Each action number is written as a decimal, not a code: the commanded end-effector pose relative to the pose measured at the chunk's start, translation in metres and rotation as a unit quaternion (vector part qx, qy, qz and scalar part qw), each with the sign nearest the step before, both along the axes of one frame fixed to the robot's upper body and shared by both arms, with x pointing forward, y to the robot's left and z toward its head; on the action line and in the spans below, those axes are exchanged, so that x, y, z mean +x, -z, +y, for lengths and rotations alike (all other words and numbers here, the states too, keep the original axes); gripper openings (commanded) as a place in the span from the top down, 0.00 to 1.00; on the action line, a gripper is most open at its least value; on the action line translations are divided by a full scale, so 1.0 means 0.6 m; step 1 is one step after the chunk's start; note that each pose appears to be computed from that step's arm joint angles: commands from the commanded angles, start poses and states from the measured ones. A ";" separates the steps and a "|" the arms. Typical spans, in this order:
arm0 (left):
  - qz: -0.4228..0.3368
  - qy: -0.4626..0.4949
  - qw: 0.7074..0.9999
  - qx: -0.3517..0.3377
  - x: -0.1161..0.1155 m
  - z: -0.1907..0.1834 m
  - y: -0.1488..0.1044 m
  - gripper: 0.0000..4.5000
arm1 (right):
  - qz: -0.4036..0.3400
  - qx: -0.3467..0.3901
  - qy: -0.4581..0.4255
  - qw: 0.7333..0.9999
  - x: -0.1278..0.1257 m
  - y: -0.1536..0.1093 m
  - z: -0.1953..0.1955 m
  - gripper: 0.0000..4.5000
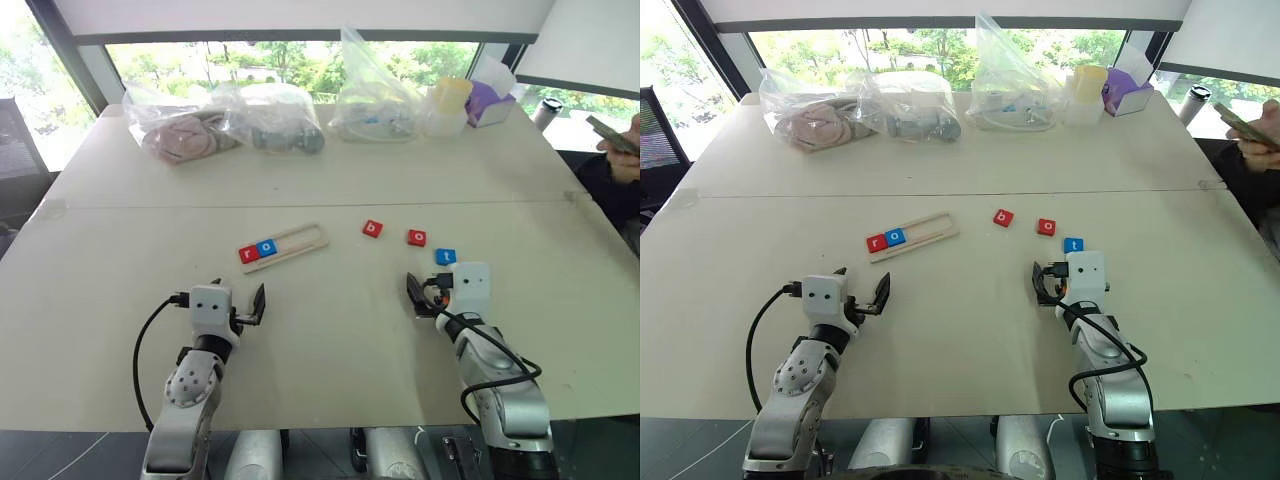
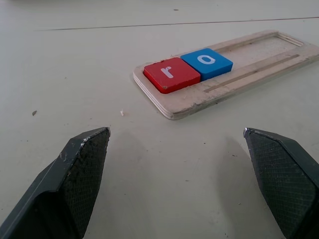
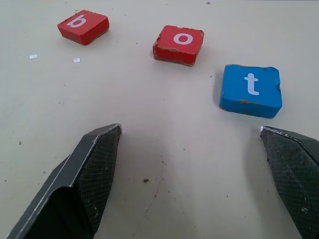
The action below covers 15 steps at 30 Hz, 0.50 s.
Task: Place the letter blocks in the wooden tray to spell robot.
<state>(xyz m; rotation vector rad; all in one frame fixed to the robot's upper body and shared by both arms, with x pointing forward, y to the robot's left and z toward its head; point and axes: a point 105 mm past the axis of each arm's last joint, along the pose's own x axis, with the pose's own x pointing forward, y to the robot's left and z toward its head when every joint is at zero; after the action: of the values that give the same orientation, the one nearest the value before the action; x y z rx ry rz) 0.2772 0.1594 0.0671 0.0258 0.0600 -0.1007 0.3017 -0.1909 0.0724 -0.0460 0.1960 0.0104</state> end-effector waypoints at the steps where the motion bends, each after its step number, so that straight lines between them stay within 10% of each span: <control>1: -0.015 0.001 1.000 0.000 0.002 -0.001 -0.011 0.00 | -0.023 -0.004 0.003 1.000 -0.001 -0.020 -0.001 0.00; 15: -0.023 -0.006 1.000 -0.003 0.003 -0.001 -0.023 0.00 | -0.023 -0.004 0.003 1.000 0.001 -0.021 -0.001 0.00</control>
<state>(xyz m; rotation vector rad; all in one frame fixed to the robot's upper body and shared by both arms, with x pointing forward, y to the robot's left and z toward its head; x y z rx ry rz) 0.2786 0.1595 0.0677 0.0219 0.0622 -0.0905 0.3018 -0.1911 0.0725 -0.0457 0.1958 0.0073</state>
